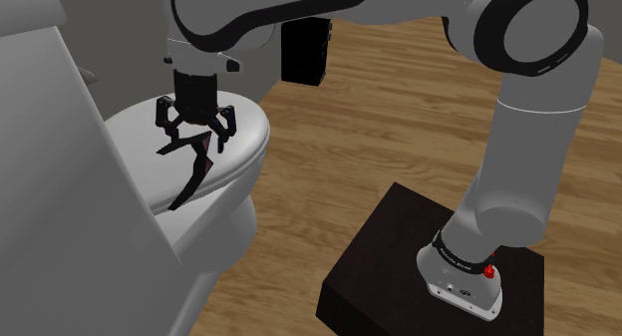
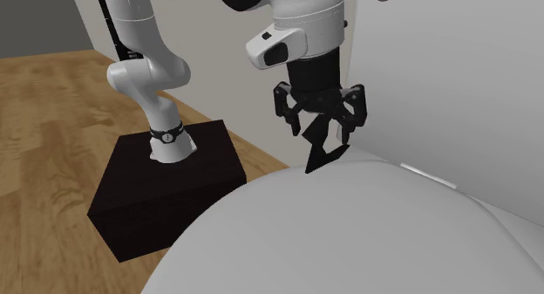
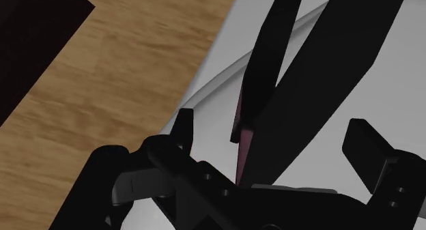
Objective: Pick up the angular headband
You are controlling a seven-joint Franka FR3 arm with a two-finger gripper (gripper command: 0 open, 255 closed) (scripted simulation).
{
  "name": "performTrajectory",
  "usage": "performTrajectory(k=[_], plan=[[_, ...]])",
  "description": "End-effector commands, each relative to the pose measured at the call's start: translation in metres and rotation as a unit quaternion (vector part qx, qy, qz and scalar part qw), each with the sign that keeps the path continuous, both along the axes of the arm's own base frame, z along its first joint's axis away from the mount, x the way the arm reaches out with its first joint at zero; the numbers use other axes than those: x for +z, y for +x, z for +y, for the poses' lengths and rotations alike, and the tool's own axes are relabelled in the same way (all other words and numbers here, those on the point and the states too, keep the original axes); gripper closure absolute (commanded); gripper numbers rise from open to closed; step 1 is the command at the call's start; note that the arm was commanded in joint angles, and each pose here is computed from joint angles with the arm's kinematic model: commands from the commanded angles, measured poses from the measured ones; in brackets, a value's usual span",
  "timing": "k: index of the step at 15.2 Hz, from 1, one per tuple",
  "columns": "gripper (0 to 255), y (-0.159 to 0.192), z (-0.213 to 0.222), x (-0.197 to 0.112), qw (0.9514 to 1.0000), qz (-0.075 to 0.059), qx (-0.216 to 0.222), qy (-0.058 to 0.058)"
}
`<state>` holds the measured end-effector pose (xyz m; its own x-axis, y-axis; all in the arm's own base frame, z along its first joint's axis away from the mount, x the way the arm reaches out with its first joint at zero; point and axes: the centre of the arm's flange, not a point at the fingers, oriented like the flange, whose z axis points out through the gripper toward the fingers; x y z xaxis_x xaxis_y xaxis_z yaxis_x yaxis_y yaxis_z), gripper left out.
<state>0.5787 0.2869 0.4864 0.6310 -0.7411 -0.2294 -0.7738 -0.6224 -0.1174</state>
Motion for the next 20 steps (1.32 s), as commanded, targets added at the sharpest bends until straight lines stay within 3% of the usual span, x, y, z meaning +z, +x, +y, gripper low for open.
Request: performTrajectory(k=[1,10,20], plan=[[255,0.000,0.000,-0.002,1.0000,0.000,0.000,0.000],[255,0.000,0.000,-0.002,1.0000,0.000,0.000,0.000],[255,0.000,0.000,0.051,1.0000,0.000,0.000,0.000]])
